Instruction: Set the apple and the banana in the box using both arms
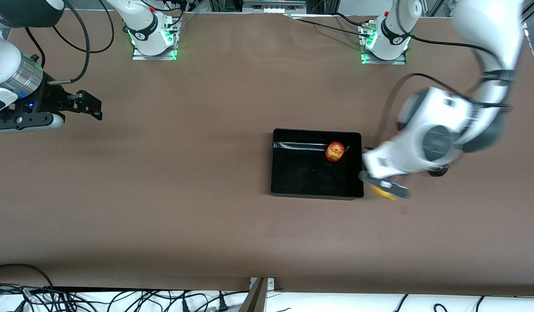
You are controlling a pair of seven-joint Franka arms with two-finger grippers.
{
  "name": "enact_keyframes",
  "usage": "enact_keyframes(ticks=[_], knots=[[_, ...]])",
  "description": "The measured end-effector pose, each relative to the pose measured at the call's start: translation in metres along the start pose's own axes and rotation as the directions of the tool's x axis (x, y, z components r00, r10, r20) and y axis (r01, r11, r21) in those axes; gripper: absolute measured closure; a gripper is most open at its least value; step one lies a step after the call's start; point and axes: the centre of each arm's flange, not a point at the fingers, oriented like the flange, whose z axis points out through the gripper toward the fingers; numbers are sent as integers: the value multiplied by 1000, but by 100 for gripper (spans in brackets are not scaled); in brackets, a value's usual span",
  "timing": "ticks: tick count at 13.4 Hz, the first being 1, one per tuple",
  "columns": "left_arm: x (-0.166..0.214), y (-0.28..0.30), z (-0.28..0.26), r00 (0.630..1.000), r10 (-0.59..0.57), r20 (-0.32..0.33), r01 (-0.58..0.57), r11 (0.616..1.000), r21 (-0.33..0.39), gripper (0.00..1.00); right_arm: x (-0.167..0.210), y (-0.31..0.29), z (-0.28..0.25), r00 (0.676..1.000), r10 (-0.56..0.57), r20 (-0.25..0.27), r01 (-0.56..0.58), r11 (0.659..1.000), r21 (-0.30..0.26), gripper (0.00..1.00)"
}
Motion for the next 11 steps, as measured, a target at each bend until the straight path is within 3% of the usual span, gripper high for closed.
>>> enact_keyframes(ticks=[4, 9, 11], knots=[[27, 111, 71, 999, 20, -31, -21, 999, -43, 67, 0, 1, 0, 1000, 2, 0, -2, 1000, 0, 0], [41, 130, 123, 999, 13, -35, -16, 997, -79, 67, 0, 3, 0, 1000, 6, -1, -6, 1000, 0, 0], [42, 129, 134, 999, -34, -19, 32, 996, -85, 50, 0, 3, 0, 1000, 6, 0, -6, 1000, 0, 0]])
